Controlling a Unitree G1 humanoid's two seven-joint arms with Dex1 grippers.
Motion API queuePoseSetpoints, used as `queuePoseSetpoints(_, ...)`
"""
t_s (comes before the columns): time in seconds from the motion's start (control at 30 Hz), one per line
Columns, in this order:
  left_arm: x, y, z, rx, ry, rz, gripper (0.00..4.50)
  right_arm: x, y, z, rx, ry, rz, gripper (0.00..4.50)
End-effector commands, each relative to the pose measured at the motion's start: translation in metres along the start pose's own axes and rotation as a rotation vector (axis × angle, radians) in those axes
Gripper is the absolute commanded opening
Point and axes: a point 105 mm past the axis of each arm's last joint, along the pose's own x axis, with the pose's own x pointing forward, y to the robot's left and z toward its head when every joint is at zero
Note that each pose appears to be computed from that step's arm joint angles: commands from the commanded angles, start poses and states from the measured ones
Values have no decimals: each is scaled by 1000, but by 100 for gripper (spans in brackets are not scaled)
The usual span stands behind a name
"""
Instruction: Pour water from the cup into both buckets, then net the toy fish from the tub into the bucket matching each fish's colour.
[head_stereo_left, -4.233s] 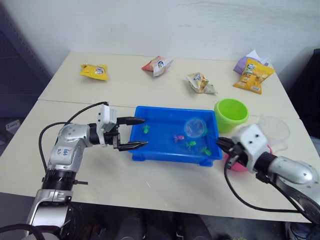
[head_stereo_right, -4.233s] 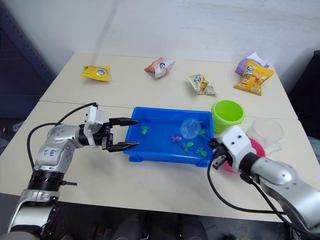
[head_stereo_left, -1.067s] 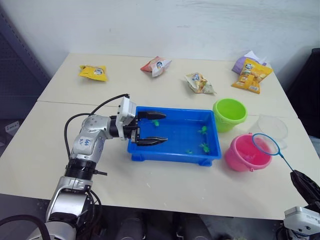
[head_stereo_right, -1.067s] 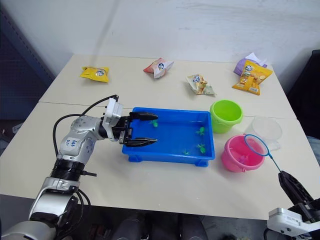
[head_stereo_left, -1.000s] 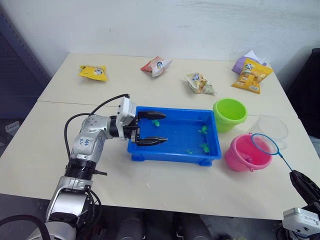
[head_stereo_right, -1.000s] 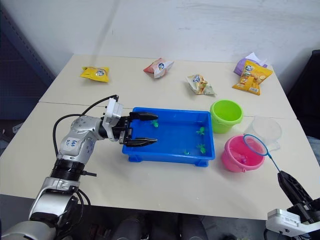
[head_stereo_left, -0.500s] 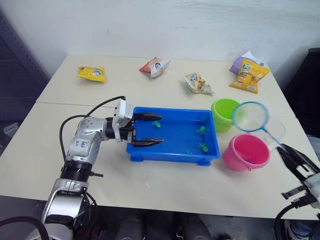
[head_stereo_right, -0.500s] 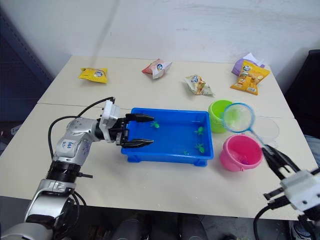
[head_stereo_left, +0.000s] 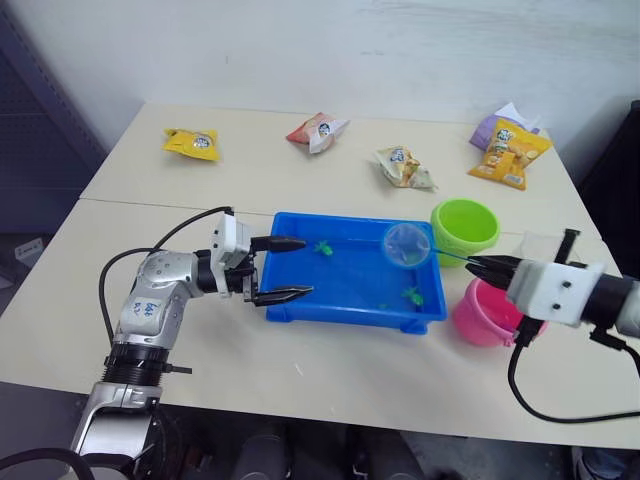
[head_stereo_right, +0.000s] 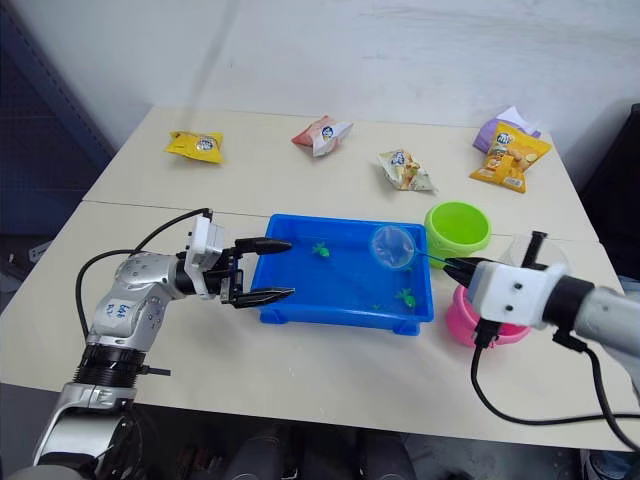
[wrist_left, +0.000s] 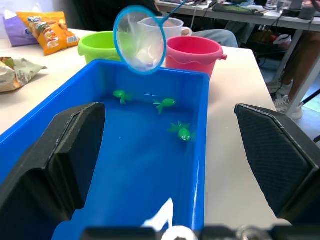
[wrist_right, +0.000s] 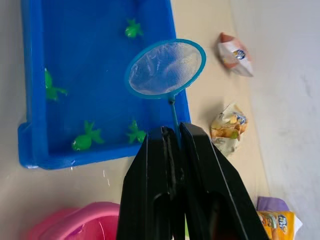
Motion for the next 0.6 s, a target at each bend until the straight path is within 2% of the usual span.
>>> queuePoseSetpoints(0.03, -11, 6, 11, 66, 14, 41, 446, 3, -2, 3, -62, 4, 102, 0)
queuePoseSetpoints(0.2, -45, 17, 2, 57, 89, 130, 446, 5, -10, 0, -88, 29, 125, 0)
queuePoseSetpoints(0.3, -54, 17, 0, 51, 110, 145, 446, 5, -13, -8, -92, 74, 131, 0)
queuePoseSetpoints(0.6, -44, 12, -3, 40, 82, 140, 446, 20, -20, -17, -150, 142, 133, 0)
